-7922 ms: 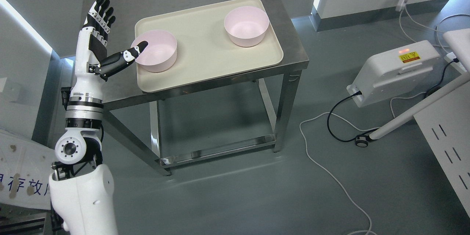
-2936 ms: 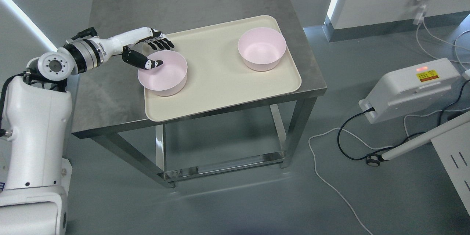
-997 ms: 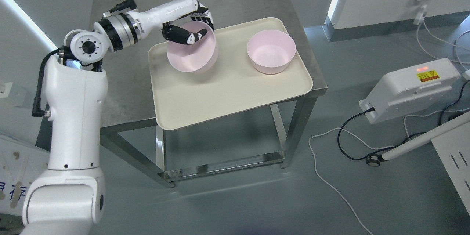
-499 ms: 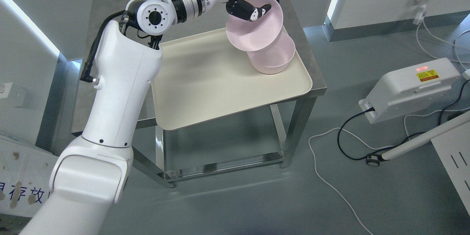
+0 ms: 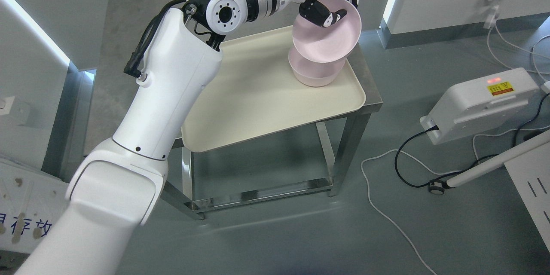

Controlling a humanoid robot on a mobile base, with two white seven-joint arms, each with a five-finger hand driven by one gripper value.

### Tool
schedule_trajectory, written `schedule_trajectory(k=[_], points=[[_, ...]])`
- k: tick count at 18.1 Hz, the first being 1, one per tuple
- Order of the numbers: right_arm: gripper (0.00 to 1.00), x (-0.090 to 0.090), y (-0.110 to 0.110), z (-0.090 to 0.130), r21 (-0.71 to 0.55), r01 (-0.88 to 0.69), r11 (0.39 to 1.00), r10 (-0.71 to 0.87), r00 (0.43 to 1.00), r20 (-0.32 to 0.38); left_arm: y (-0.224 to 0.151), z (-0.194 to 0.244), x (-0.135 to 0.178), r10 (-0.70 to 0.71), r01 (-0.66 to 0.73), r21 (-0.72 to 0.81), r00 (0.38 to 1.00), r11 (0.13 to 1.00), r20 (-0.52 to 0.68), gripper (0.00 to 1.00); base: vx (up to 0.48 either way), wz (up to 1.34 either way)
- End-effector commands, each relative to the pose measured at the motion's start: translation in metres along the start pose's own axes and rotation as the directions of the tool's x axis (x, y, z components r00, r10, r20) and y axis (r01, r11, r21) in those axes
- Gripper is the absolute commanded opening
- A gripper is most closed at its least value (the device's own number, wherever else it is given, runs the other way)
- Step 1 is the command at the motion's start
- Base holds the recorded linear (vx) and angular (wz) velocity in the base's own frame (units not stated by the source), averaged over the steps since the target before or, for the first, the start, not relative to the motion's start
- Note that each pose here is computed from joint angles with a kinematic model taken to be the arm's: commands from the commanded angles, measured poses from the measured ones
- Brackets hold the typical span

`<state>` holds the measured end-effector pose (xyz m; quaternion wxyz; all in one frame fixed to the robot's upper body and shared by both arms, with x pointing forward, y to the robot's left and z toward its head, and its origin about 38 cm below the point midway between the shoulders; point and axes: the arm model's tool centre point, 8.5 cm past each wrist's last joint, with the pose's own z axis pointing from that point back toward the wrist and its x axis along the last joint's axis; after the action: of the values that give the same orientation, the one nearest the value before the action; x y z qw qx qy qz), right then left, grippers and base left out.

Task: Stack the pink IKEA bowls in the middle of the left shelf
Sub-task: 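Lift the nearer pink bowl with the left hand toward the other bowl, then lower the held bowl into the other pink bowl and release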

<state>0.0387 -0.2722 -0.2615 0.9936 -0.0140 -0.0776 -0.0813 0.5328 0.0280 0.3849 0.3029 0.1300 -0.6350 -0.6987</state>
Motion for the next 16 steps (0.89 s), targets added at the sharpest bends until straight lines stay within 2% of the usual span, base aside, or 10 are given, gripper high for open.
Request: schedule_trajectory(k=[1, 10, 16], points=[[1.00, 0.001, -0.011, 0.001, -0.018, -0.003, 1.000, 0.003, 1.000, 0.001, -0.039, -0.023, -0.017, -0.026, 0.015, -0.152, 0.997, 0.988, -0.070, 0.02, 0.000, 0.00], [1.00, 0.002, -0.011, 0.001, -0.017, -0.003, 1.000, 0.003, 1.000, 0.003, -0.022, -0.013, -0.030, -0.075, 0.066, -0.088, 0.991, 0.994, -0.108, 0.04, 0.000, 0.00], [1.00, 0.002, -0.011, 0.001, -0.017, -0.003, 1.000, 0.003, 1.000, 0.003, -0.024, -0.013, -0.031, -0.096, 0.085, -0.099, 0.989, 0.991, -0.115, 0.04, 0.000, 0.00]])
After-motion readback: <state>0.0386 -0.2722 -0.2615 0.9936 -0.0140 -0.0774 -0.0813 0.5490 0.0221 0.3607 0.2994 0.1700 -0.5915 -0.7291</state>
